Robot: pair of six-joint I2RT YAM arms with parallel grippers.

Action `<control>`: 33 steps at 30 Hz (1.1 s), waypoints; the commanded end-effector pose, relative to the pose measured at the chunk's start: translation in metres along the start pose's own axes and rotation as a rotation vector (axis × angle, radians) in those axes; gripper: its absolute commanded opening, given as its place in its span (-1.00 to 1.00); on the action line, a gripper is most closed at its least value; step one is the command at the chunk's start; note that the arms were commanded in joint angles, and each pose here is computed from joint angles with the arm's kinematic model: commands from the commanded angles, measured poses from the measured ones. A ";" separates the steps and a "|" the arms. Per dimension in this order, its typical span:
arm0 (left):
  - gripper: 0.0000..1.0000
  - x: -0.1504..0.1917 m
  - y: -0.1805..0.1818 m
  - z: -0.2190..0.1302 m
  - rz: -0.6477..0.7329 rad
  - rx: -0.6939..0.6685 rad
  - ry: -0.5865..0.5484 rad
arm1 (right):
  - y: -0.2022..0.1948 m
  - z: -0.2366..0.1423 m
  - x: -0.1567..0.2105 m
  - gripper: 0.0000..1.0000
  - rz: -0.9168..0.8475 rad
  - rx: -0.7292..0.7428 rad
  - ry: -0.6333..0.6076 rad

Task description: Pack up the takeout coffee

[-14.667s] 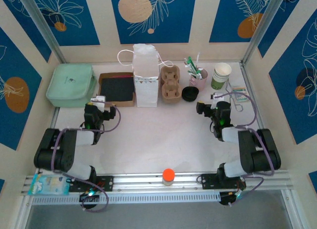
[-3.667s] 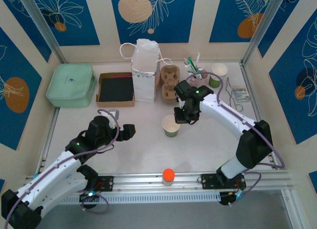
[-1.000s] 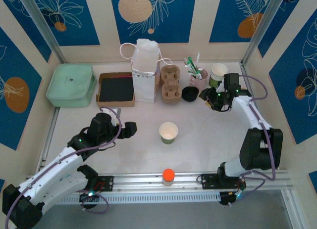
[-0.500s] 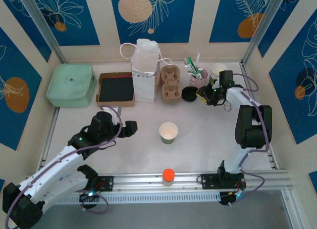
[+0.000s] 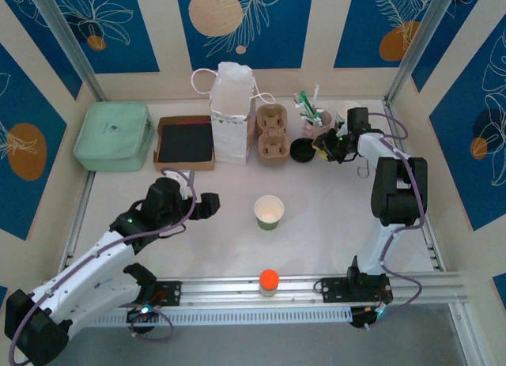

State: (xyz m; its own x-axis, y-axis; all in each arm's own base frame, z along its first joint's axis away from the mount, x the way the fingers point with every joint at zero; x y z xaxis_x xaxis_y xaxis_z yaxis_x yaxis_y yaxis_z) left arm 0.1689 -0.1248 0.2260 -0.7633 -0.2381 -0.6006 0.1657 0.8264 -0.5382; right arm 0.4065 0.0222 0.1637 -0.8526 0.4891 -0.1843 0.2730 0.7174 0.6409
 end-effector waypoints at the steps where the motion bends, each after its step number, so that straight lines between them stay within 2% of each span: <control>1: 0.87 -0.009 -0.008 -0.006 0.036 0.009 -0.030 | 0.004 0.005 -0.002 -0.32 -0.003 -0.006 0.028; 7: 0.88 -0.010 -0.009 -0.006 0.042 0.006 -0.029 | 0.005 0.011 -0.004 -0.34 -0.007 -0.001 0.034; 18: 0.88 -0.011 -0.010 -0.009 0.043 0.006 -0.035 | 0.007 0.013 -0.003 -0.66 -0.007 0.005 0.040; 25: 0.87 -0.011 -0.010 -0.012 0.041 0.007 -0.042 | 0.014 0.003 0.003 -0.76 -0.028 0.002 0.030; 33: 0.88 -0.011 -0.011 -0.018 0.034 0.017 -0.051 | 0.030 -0.023 0.017 -0.77 -0.088 0.028 -0.015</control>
State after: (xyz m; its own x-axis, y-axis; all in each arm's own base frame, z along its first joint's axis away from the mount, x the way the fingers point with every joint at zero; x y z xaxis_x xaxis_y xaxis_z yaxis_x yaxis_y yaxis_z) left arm 0.1668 -0.1225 0.2373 -0.7447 -0.2335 -0.6252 0.1854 0.8276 -0.5299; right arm 0.4035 0.0373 0.1777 -0.8650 0.4565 -0.2080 0.2453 0.7465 0.6185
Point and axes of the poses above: each hand's point on the last joint's axis, 136 mm out from that joint toward the fingers, its own z axis out along the fingers, its own y axis along the line the jaws close on, x = y × z, the point moved 10 cm from there along -z, back along the fingers, and after that the axes turned 7 degrees about -z, right-handed, at the moved point
